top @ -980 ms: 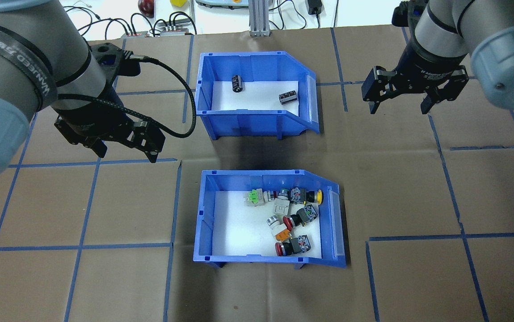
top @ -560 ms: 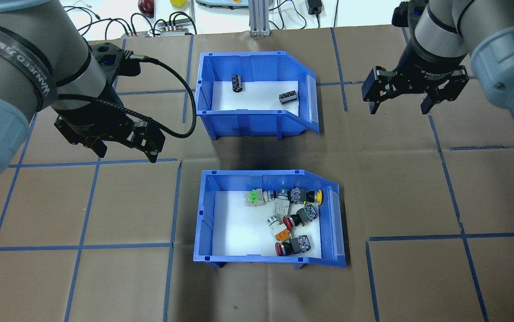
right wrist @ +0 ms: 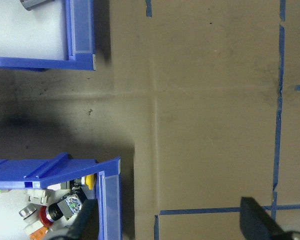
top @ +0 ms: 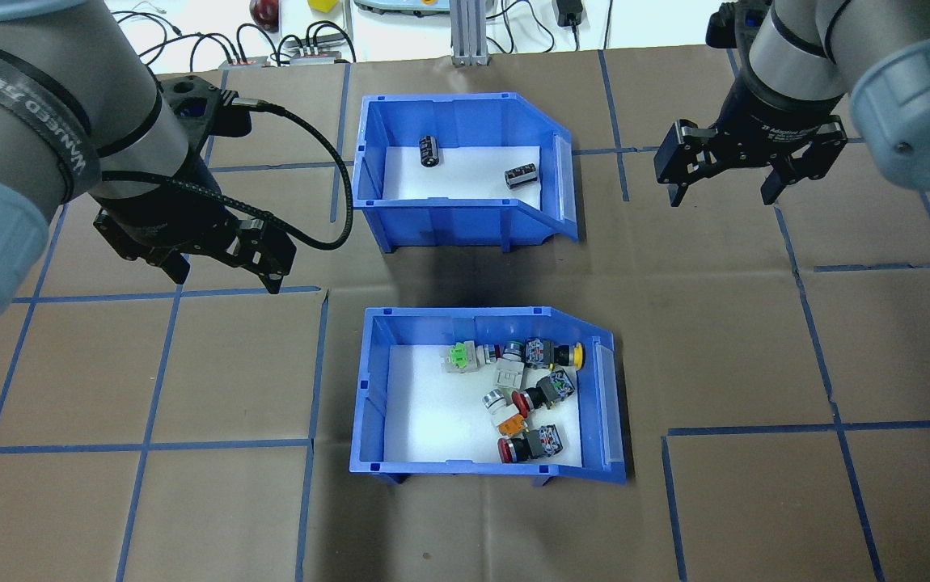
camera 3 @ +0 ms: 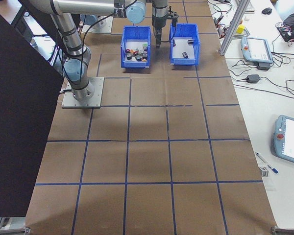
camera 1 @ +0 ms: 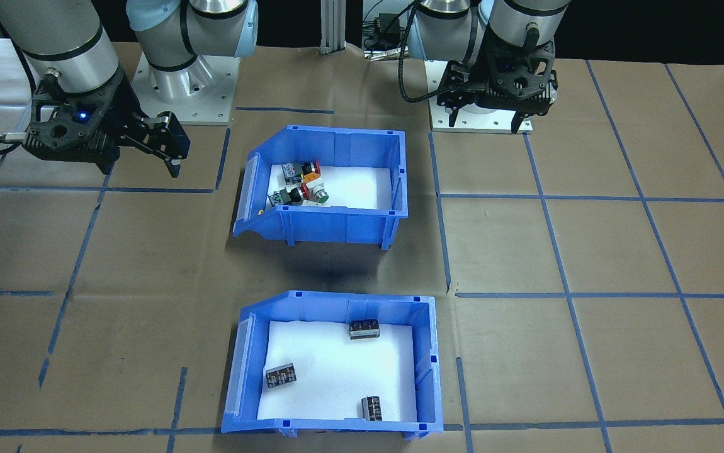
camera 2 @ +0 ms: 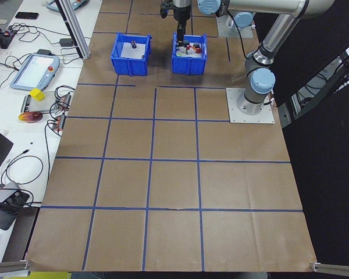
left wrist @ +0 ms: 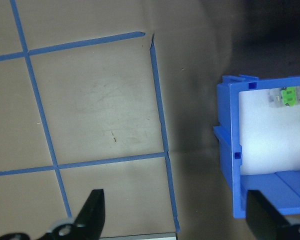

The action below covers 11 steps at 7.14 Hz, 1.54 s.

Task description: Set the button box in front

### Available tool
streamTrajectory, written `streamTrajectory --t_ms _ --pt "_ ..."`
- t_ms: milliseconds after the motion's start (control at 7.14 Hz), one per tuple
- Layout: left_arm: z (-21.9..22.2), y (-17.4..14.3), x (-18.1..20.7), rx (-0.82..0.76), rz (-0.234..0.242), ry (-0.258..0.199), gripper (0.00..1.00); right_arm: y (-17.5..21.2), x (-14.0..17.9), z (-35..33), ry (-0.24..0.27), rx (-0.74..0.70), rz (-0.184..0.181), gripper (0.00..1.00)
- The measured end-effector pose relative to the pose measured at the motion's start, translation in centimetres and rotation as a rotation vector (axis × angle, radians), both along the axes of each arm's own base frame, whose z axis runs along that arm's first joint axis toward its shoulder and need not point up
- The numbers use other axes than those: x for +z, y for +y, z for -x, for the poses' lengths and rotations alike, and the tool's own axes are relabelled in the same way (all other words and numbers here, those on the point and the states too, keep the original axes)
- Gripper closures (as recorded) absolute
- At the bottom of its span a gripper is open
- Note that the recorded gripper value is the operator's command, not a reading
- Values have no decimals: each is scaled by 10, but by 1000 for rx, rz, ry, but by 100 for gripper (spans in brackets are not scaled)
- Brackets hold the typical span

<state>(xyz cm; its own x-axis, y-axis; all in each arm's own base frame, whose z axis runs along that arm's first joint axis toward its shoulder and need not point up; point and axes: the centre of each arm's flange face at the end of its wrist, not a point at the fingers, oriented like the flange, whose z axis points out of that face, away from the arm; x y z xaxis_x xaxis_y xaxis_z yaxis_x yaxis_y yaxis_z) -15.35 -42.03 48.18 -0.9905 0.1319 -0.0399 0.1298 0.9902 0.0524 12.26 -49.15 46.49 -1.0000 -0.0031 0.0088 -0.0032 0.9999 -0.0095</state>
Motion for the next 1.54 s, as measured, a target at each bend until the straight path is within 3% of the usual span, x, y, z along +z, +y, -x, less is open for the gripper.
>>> streamTrajectory --t_ms 280,700,1120,1540 --pt "-1 -2 8 24 24 -3 1 -9 -6 0 0 132 -5 0" --pt "-10 -1 6 307 37 -8 1 -47 -16 -1 -1 415 -16 0" --pt "-2 9 -12 840 22 -38 1 -116 -28 -37 3 789 -9 0" --pt "57 62 -51 1265 1 -93 1 -148 -51 -128 7 1129 -8 0"
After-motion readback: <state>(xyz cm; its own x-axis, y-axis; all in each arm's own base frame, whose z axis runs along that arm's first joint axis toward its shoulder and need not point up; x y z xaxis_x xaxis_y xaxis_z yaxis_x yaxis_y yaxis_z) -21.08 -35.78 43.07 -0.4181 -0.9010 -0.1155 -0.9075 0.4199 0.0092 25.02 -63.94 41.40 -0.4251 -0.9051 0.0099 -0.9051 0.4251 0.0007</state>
